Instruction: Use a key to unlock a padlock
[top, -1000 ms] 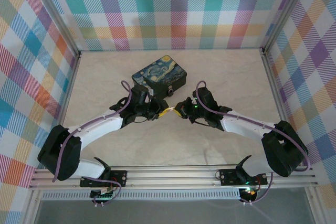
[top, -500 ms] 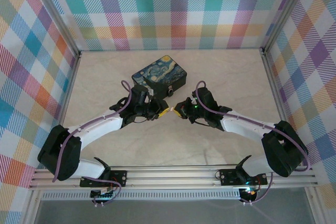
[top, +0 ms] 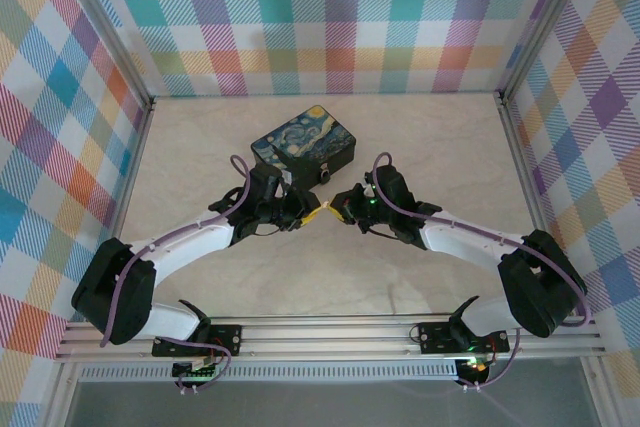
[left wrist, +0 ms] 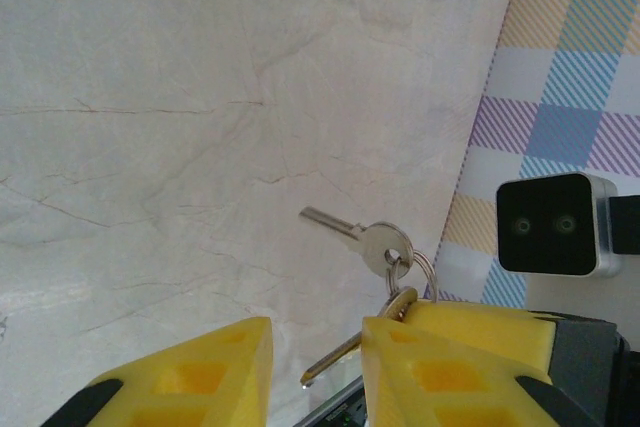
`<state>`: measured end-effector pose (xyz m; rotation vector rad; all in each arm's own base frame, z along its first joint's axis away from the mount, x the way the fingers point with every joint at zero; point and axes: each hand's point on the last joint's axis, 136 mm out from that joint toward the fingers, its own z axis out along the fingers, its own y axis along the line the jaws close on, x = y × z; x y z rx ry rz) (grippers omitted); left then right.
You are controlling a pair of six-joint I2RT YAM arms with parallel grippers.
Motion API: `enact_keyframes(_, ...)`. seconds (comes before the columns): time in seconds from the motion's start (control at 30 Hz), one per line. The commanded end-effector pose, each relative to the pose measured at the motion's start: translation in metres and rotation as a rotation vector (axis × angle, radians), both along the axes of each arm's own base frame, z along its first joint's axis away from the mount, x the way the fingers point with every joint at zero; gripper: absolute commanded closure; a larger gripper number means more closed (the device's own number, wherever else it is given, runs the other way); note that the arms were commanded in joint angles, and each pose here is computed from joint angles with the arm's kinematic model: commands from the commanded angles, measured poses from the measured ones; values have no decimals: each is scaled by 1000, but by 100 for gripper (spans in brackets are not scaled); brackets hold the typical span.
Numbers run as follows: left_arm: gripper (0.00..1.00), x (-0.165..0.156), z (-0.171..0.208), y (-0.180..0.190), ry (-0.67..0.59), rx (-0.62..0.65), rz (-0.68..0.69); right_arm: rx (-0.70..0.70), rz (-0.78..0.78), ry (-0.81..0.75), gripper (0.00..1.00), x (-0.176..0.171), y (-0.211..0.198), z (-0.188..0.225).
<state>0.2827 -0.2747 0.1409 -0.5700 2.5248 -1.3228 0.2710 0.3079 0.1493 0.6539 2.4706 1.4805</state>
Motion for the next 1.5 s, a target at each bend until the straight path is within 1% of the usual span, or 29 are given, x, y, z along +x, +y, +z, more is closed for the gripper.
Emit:
enact_keyframes(0.0,71,2,8,-1,-10,-45,6,52,19,-20,100,3,12,13)
enact_keyframes(0.07,72,2,8,1,-13,-41,10,54,21,-22,100,3,13,14)
enact_keyframes(0.4,87,1,9,2,-17,-41,10,57,21,-14,100,2,13,13)
enact_keyframes(0.53,100,1,8,4,-23,-25,8,56,25,-18,100,1,14,14)
enact_keyframes(0.67,100,0,8,6,-44,7,-10,50,31,-17,100,-1,13,11)
enact_keyframes(0.73,100,0,6,10,-60,46,-25,40,36,-18,94,-3,11,9)
enact_keyframes(0.83,100,-1,9,12,-89,67,-75,-8,55,-43,76,-10,0,4)
enact_keyframes(0.9,100,-2,13,11,-112,74,-118,-59,77,-63,65,-16,-11,0)
enact_keyframes(0.97,100,-6,17,9,-137,92,-180,-95,116,-95,56,-22,-24,-1)
enact_keyframes(1.03,100,-9,20,6,-159,104,-243,-115,167,-154,51,-22,-37,1)
enact_keyframes(1.13,100,-16,28,-4,-193,76,-346,-139,287,-300,51,-24,-47,9)
enact_keyframes(1.23,100,-21,35,-13,-222,43,-436,-101,413,-442,52,-28,-46,19)
enact_keyframes(1.3,100,-25,39,-18,-239,28,-485,-46,482,-513,53,-31,-41,30)
enact_keyframes(1.4,100,-27,42,-19,-257,29,-518,34,550,-613,53,-35,-35,48)
enact_keyframes(1.47,100,-29,45,-19,-265,23,-526,53,593,-649,53,-38,-32,53)
